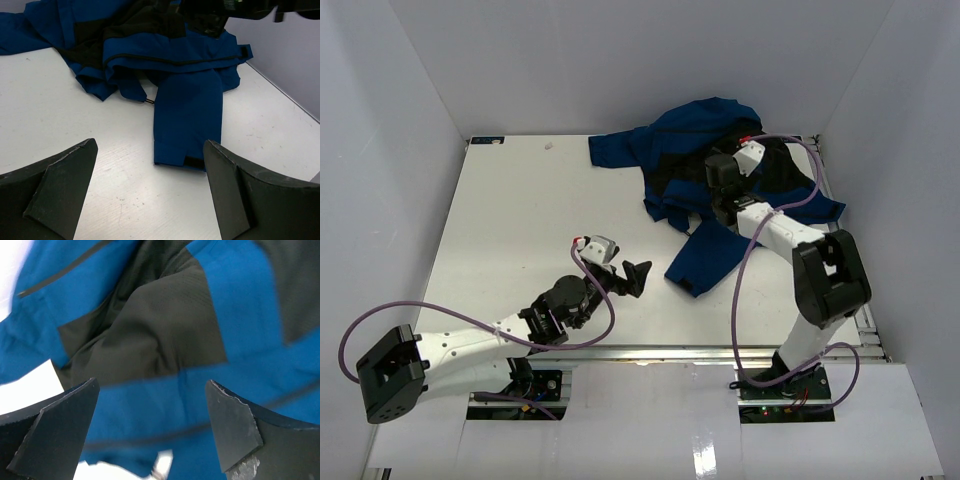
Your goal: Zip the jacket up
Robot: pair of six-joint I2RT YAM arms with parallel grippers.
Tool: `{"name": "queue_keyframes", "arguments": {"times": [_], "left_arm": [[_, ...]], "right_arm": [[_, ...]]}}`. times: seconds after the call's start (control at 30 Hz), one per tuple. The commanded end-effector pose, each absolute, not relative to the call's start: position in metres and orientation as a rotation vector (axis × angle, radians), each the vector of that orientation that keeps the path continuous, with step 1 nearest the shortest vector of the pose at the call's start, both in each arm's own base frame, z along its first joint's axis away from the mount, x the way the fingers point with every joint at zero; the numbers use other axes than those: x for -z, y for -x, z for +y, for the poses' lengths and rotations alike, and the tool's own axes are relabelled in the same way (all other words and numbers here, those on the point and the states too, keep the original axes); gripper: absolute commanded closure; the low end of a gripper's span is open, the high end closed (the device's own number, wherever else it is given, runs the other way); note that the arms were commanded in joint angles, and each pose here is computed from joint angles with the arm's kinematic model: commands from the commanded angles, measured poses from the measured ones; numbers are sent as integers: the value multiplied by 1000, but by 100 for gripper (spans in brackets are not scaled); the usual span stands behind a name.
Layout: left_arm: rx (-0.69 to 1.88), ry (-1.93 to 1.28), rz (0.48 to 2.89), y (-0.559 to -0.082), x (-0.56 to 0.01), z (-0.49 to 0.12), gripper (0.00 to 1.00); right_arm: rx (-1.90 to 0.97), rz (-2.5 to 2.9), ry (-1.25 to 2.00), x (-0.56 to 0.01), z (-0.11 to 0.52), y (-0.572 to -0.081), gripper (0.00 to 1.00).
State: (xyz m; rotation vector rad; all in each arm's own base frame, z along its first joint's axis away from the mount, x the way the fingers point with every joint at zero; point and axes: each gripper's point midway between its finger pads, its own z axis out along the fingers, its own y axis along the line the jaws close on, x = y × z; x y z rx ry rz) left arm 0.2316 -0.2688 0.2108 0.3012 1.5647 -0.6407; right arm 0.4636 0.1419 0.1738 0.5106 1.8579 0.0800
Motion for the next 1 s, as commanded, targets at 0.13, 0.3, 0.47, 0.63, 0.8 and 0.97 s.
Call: {"name": "queue_keyframes", "arguments": {"times": [0.13, 0.3, 0.47, 0.63, 0.8, 0.97], "left_arm": [[650, -250, 1545, -232, -221, -263, 2], [648, -239, 1546, -232, -221, -261, 2], [626, -223, 1554, -235, -219, -258, 2], [589, -194, 1562, -239, -216, -252, 2], [554, -181, 1570, -243, -211, -249, 2], [486, -157, 1637, -252, -191, -250, 2]], "right_arm": [[-122, 2097, -546, -101, 170, -534, 3], [-373, 2203, -302, -62, 223, -516, 34], [-376, 2293, -36, -30, 257, -434, 44], [-247, 2306, 183, -23, 259, -351, 45], [-244, 2282, 183, -20, 225, -291, 46], [-295, 2186, 54, -57, 200, -288, 43]]}}
